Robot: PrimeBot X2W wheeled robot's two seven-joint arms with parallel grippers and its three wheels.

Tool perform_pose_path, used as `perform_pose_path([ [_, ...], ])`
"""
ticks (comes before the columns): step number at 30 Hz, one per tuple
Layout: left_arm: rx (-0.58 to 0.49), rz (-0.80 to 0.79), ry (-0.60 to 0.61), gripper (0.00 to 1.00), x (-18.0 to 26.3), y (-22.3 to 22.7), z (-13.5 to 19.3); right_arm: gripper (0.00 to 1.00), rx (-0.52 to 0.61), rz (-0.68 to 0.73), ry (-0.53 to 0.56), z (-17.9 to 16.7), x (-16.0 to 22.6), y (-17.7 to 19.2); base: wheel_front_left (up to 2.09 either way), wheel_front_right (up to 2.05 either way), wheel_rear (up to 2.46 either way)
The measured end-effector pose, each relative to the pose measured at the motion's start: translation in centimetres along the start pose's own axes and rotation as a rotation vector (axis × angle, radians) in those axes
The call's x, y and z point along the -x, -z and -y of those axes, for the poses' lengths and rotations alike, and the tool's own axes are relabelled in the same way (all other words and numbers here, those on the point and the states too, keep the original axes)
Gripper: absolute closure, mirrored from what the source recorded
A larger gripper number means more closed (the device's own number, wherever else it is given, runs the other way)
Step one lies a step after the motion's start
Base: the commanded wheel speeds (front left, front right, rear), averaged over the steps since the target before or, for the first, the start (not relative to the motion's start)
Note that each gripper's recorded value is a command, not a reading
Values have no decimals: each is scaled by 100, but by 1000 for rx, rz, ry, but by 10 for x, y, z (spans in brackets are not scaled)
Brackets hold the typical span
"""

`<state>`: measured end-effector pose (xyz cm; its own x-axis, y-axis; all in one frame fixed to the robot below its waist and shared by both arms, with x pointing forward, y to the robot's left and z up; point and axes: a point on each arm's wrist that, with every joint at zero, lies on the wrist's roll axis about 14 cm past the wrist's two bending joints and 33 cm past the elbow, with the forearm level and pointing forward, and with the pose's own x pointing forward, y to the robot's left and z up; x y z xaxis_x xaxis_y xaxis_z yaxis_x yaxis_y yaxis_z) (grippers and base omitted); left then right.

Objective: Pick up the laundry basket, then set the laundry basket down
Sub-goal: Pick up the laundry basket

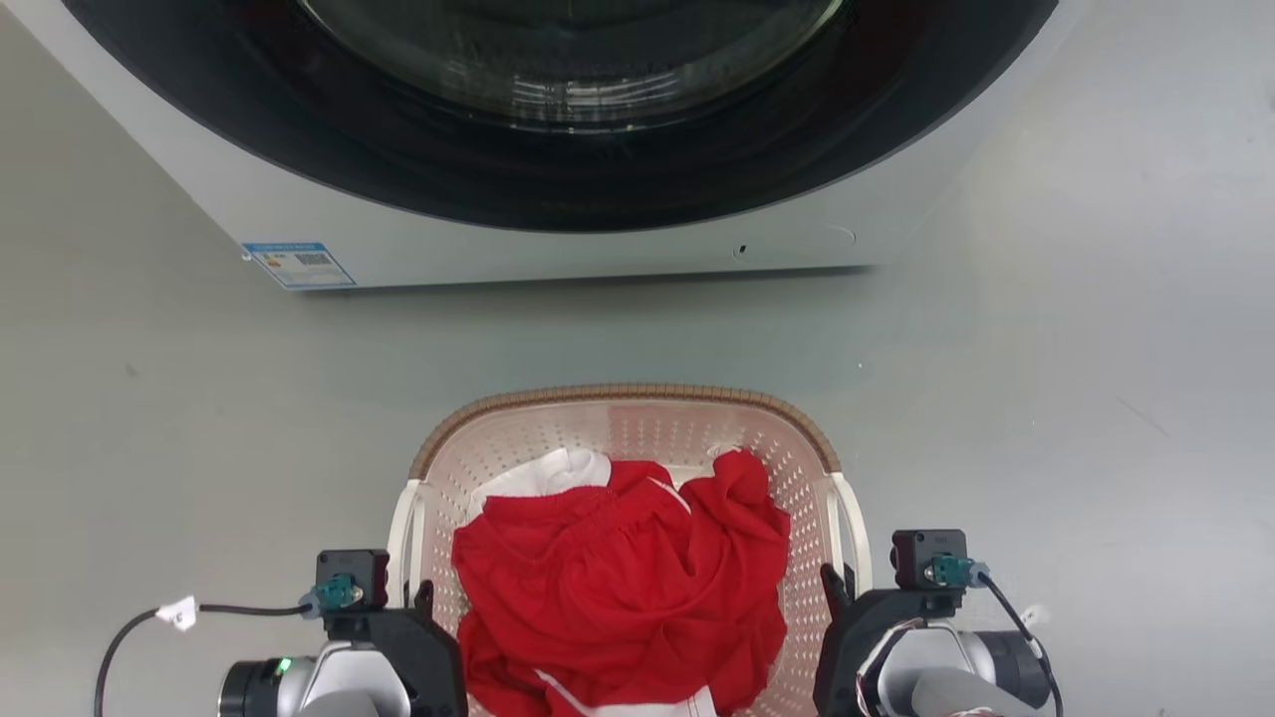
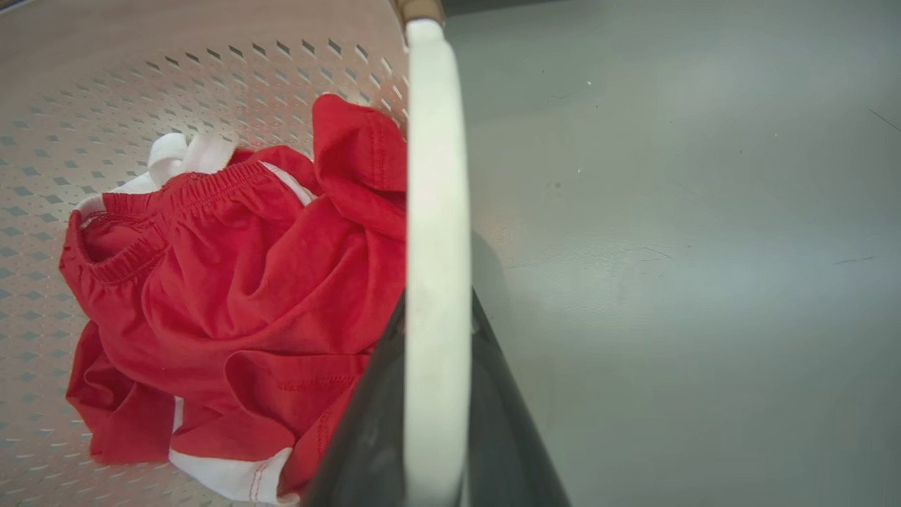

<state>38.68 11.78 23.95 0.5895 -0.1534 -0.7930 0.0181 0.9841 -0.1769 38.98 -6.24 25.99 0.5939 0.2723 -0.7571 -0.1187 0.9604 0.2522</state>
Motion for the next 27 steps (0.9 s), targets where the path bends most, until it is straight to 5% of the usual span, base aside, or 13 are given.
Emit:
perform_pose_path([
  [27,5,-106,7,100,70,56,12,100,-5,-117,-2,-15,72,54,0,0,0],
])
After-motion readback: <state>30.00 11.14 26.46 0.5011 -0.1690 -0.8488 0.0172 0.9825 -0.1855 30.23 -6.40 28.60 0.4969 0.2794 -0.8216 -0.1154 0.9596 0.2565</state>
